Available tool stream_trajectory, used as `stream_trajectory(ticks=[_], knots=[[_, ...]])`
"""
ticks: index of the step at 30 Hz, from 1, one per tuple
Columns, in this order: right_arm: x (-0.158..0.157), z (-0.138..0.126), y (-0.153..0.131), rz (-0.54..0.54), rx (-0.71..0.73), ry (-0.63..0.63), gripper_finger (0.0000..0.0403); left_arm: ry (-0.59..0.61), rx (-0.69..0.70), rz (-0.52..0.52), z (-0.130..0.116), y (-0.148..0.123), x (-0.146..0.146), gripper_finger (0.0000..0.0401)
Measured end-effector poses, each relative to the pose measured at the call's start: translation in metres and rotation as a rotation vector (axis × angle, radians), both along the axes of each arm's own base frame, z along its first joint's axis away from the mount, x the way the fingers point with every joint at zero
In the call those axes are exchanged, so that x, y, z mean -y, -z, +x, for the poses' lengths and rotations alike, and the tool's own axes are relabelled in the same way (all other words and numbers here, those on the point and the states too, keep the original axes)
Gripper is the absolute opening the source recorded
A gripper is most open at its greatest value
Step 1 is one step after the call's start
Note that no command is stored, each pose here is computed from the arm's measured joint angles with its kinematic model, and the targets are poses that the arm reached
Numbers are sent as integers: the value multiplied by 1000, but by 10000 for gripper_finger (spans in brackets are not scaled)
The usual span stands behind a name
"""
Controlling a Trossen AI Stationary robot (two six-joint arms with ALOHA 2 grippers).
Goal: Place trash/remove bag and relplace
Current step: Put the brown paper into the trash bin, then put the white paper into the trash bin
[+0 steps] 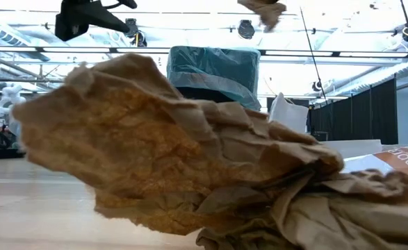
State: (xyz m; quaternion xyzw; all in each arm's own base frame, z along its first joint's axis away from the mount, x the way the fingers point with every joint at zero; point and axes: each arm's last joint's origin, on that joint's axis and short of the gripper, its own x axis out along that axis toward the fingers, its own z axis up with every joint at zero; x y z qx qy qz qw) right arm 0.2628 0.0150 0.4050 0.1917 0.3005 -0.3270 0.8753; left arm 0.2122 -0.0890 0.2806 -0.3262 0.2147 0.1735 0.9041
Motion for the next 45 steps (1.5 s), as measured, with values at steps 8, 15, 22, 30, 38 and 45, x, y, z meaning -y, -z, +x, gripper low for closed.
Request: stream_trajectory(ticks=[8, 15, 22, 30, 38, 45], knots=[[72, 45, -12, -232, 151, -122, 3, -53, 0, 2, 4, 0, -11, 177], [122, 70, 17, -108, 139, -244, 38, -75, 2, 6, 5, 0, -15, 177], [142, 75, 33, -32, 111, -291, 104, -88, 7, 14, 5, 0, -15, 177], [140, 63, 31, -4, 62, -297, 151, -127, 18, 41, 5, -1, -16, 177], [123, 27, 1, 26, 109, -263, 150, -118, -11, 50, 8, 4, -15, 177], [83, -18, -21, 92, 90, -135, 142, 8, -91, 27, 16, 14, -11, 177]])
